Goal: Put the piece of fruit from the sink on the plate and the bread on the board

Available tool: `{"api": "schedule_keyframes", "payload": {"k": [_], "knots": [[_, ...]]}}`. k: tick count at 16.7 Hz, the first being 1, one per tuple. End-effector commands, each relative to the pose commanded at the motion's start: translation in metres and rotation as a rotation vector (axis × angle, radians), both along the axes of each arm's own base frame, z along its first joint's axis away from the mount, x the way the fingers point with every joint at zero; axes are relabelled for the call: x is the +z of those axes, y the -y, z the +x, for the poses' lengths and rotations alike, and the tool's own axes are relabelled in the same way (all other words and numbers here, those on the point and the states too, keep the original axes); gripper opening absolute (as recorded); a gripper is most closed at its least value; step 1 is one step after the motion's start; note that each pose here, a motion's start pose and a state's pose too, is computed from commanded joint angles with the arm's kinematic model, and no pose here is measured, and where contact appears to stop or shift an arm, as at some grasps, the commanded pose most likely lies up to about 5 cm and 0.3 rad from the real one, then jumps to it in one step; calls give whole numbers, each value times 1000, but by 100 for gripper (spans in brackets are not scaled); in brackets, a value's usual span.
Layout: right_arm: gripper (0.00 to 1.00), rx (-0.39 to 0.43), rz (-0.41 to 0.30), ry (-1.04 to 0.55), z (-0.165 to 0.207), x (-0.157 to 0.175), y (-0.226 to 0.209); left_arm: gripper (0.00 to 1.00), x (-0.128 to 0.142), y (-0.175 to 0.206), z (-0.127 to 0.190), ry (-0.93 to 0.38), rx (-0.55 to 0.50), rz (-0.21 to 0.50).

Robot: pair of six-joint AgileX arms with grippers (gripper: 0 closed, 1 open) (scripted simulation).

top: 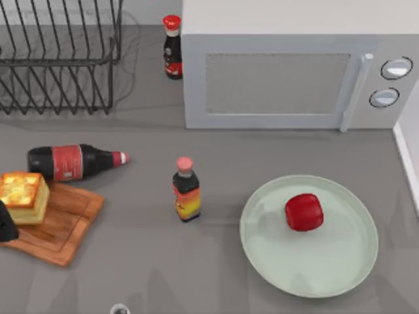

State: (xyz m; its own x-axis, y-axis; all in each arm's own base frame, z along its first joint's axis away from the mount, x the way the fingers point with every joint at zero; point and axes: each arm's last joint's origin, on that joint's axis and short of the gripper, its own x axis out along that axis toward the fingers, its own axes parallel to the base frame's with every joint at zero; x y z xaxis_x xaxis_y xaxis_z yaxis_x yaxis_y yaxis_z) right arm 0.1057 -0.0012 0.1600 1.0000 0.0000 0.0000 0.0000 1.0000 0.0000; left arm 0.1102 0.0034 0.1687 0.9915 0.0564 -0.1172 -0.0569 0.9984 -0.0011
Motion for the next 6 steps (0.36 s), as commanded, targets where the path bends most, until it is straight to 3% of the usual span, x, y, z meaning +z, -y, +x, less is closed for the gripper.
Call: {"api": "schedule_keyframes", "payload": {"k": [3, 6], "knots": [[100, 0, 0, 0, 0, 0, 0, 100, -7, 4, -4, 101, -45, 4], [100, 0, 0, 0, 0, 0, 0, 100, -9, 5, -4, 117, -57, 4]]}}
